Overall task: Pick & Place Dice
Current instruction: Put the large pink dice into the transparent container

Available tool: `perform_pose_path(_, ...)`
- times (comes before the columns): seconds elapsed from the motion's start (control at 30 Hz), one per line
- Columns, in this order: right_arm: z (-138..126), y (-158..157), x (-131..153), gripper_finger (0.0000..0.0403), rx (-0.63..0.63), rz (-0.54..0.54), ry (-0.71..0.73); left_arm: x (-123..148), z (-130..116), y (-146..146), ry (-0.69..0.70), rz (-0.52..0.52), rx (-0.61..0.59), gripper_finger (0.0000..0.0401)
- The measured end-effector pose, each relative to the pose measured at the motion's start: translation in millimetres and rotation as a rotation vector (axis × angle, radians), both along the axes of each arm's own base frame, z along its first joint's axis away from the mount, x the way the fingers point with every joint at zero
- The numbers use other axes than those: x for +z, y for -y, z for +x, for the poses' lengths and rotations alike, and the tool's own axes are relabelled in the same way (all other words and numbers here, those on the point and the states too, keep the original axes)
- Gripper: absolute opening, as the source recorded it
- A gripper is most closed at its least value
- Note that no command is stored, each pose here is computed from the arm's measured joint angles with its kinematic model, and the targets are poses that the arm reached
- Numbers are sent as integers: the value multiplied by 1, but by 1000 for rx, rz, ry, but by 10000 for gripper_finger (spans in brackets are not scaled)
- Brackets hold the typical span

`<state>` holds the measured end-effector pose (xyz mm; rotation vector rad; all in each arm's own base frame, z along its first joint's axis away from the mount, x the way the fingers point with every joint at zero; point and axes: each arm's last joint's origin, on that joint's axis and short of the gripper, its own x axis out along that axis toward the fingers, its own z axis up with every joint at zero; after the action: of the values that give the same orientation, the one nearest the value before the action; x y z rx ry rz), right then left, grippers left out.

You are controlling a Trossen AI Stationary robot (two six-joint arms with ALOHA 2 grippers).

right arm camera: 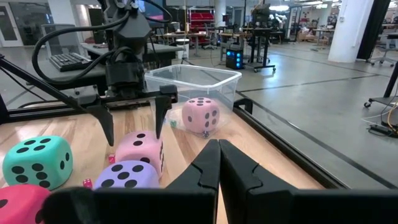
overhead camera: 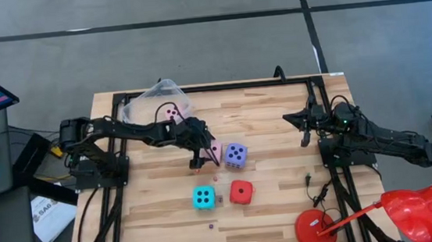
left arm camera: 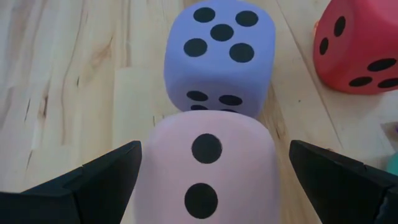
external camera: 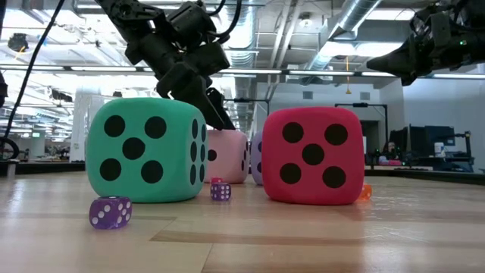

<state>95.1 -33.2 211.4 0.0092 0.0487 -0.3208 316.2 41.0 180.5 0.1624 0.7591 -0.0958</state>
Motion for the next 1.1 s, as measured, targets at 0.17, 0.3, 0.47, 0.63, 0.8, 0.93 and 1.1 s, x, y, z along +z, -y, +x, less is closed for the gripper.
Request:
perform_pose_path(0.17,0,0,0,0,0,0,0,0,0,0,-4,-3,3,400)
perform_pose_path(0.3,0,0,0,0,0,0,0,-4,0,0,-20,-20,21,400)
perform_pose_path(0.47,0,0,0,0,0,0,1,-12,4,-2,-34,-12,31,400)
perform_pose_path(0.63,0,0,0,0,0,0,0,-11,4,-1,-32,-13,30,400)
perform_pose_path(0.8,0,0,0,0,0,0,1,1,-2,0,-3,-13,35,400)
perform_pose_path(0.93,0,0,0,0,0,0,1,14,-4,0,46,-2,39,400)
perform_pose_path(1.1,0,0,0,0,0,0,1,12,-4,-2,36,-3,45,400)
